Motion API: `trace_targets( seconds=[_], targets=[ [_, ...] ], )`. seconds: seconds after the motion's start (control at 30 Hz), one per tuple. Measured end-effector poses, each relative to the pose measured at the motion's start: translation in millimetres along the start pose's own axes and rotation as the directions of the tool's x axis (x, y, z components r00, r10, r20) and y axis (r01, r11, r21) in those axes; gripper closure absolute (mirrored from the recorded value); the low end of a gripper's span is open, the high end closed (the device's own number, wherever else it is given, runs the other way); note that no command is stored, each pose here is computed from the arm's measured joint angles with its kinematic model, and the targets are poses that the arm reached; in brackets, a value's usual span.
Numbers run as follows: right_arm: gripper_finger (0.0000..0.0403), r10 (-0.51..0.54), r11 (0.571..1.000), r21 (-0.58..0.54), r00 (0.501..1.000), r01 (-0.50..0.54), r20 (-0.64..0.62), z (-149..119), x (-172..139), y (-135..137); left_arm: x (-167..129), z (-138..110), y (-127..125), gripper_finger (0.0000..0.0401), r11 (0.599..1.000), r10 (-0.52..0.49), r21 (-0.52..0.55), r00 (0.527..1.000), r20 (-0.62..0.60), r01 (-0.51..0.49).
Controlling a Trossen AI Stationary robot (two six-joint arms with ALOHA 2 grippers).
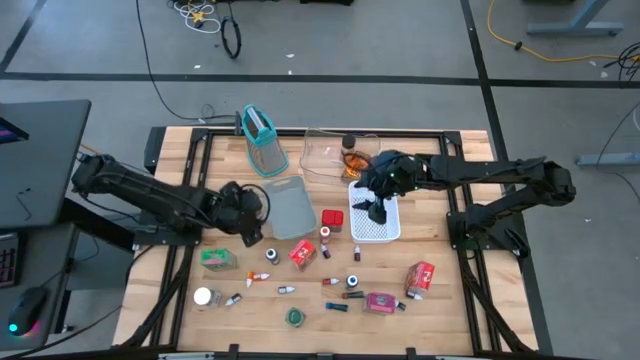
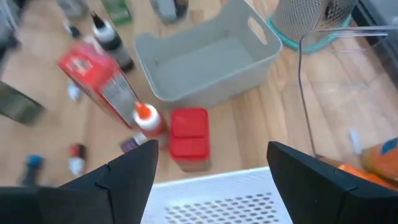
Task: Pick & Place Kitchen Items
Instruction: Put the gold seasoning bottle into the transparent bin
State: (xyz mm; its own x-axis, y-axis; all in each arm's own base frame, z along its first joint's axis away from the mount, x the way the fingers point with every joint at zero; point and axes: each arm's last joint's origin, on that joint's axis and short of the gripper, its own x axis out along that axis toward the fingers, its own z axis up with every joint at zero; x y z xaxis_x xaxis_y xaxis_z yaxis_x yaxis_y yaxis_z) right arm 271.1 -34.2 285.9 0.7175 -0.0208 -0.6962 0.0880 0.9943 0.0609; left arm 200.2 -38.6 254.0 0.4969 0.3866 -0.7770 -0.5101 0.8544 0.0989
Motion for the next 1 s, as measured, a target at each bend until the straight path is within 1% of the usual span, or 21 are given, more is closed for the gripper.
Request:
trace_targets(
  seconds=[0.1,0.2,0.3,0.4,0.47,0.57,0.67,0.73,0.87,0.93,1.0],
  targets=[
    [0.0092,-0.007,1.0,-0.02,1.0,0.007,-0.009,-14,11,-1,-18,26,5,0.0111,0.999,0.039,-0.03,0.995,0.097,-0.036],
    [0.0092,-0.011,0.998,-0.061,1.0,0.01,-0.016,-19,15,-3,-30,57,10,0.0111,0.999,0.012,-0.05,0.978,0.207,-0.002],
    [0.0092,-0.028,0.996,-0.086,0.999,0.027,-0.016,-20,15,-7,-31,83,13,0.0111,0.999,-0.029,-0.016,0.946,0.321,0.036],
    [0.0091,-0.067,0.995,-0.079,0.998,0.067,-0.001,-19,15,-11,-23,108,17,0.0111,0.998,-0.06,0.02,0.898,0.436,0.057],
    [0.0092,-0.093,0.992,-0.082,0.996,0.093,-0.003,-19,15,-12,-10,121,20,0.0111,0.998,-0.063,0.031,0.877,0.476,0.055],
    [0.0092,-0.136,0.988,-0.069,0.991,0.135,-0.008,-19,15,-14,18,137,25,0.011,0.998,-0.056,0.044,0.863,0.503,0.039],
    [0.0092,-0.164,0.984,-0.073,0.986,0.163,-0.02,-21,15,-15,51,150,34,0.011,1.0,-0.017,0.026,0.854,0.519,0.004],
    [0.0091,-0.173,0.981,-0.092,0.985,0.171,-0.021,-21,15,-15,74,156,45,0.011,1.0,-0.001,0.006,0.862,0.507,-0.002],
    [0.0092,-0.208,0.973,-0.107,0.978,0.205,-0.02,-21,14,-16,116,164,72,0.011,0.998,0.056,-0.034,0.92,0.388,-0.046],
    [0.0092,-0.235,0.967,-0.109,0.972,0.231,-0.02,-21,14,-17,134,167,84,0.0109,0.995,0.097,-0.035,0.947,0.306,-0.09],
    [0.0092,-0.264,0.959,-0.109,0.964,0.26,-0.021,-21,14,-17,151,169,94,0.0109,0.991,0.134,-0.014,0.964,0.228,-0.134]
  ],
)
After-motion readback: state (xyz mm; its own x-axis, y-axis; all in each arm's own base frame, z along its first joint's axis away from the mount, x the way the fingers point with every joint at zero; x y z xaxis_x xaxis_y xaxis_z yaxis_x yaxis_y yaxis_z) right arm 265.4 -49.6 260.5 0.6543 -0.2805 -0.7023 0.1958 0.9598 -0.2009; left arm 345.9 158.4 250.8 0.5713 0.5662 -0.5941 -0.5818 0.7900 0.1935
